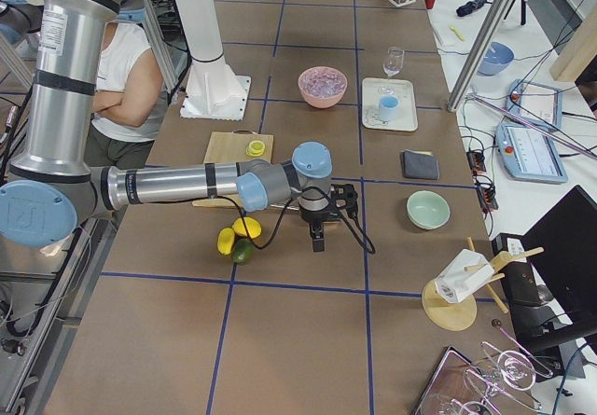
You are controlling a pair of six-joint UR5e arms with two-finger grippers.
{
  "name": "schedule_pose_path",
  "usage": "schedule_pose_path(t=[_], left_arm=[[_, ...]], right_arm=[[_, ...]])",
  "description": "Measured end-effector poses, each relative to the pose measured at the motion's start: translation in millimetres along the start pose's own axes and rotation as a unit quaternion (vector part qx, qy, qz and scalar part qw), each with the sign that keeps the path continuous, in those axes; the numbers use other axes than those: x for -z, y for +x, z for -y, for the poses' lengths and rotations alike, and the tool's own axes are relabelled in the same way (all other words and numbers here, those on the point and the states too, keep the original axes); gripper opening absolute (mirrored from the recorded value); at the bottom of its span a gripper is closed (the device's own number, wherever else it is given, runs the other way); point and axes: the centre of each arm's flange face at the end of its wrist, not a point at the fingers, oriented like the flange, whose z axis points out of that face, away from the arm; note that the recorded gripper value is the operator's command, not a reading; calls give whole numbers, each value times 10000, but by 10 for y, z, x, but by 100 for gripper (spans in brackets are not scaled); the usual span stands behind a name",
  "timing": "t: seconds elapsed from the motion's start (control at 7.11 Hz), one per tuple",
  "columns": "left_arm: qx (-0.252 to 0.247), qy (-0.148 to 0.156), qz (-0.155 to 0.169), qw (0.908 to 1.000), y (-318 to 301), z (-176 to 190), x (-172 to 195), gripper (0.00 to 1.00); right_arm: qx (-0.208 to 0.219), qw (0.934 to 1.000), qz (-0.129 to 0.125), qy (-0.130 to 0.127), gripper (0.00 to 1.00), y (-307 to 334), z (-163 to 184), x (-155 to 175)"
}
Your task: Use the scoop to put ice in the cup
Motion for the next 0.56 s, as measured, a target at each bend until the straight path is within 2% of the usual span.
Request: schedule_pose_path(t=[0.28,0.56], left_arm=[[718,-226,-398,9964,-487,-685,-120,100],[1131,-564,-579,9903,-596,-1343,-369,100]], right_arm=[[-98,9993,353,11,100,527,-117,8],[-198,9986,482,21,100,683,-91,-19]])
